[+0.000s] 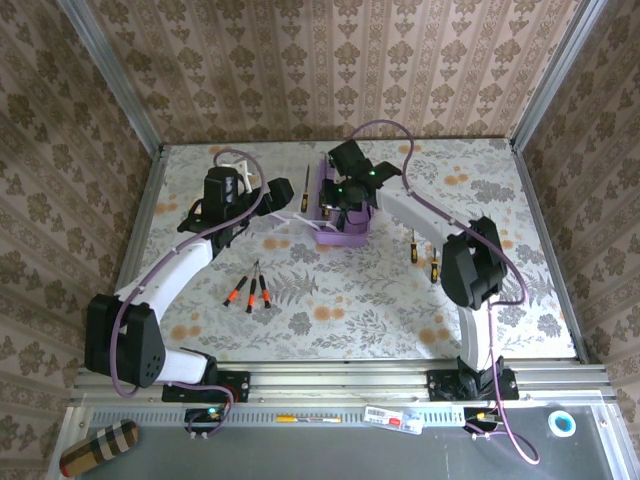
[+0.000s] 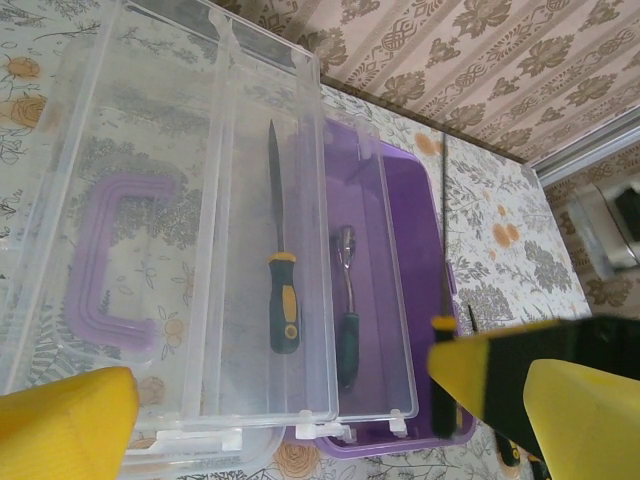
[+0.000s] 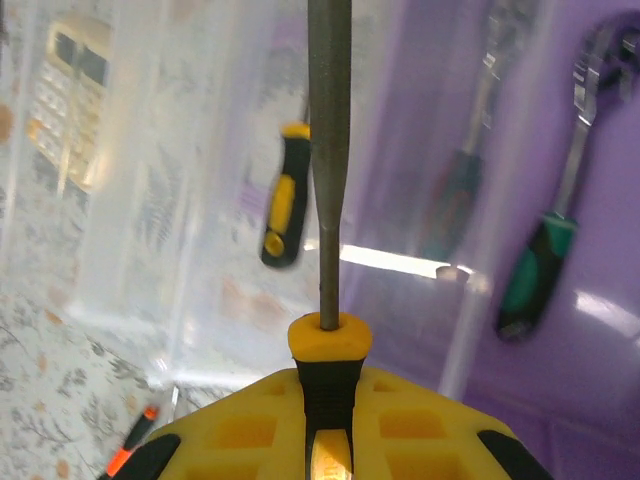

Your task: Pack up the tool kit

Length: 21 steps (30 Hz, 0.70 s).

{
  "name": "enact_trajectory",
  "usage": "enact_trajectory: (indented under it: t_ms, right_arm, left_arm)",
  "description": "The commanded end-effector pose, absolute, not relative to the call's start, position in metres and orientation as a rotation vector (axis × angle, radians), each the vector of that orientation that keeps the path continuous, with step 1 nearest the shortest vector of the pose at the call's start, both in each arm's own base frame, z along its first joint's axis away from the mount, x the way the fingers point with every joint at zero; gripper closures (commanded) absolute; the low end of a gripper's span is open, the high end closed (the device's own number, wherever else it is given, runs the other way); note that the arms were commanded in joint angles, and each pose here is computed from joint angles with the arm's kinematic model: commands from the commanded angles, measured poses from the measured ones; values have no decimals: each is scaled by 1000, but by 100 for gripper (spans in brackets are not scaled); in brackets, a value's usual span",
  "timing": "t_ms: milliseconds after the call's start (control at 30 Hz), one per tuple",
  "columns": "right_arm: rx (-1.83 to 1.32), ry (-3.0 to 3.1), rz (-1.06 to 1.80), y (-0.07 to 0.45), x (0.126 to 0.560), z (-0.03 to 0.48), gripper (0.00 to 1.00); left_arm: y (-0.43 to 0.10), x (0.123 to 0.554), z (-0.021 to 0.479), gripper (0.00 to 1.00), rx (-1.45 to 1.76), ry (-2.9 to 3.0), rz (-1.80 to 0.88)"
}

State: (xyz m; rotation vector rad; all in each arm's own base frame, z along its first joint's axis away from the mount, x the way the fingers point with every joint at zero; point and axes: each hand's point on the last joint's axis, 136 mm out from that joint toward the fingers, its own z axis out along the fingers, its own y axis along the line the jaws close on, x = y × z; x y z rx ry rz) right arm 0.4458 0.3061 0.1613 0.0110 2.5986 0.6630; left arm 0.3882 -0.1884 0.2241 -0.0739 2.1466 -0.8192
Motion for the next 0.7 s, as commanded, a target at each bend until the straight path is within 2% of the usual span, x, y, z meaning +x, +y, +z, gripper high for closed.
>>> enact_trajectory:
  t_ms: [0,267,667]
  right_arm:
    - [54,2621,711,316,459,157,85]
    - [132,2607,704,326,489,141,85]
    - [139,2661,713,333,502,116,83]
  left_arm:
    - [-186,392,232,0,-99,2125,-841]
    - [-180,395,234,0,-135,2111,-876]
    - [-179,396,234,0,-141,2109,-885]
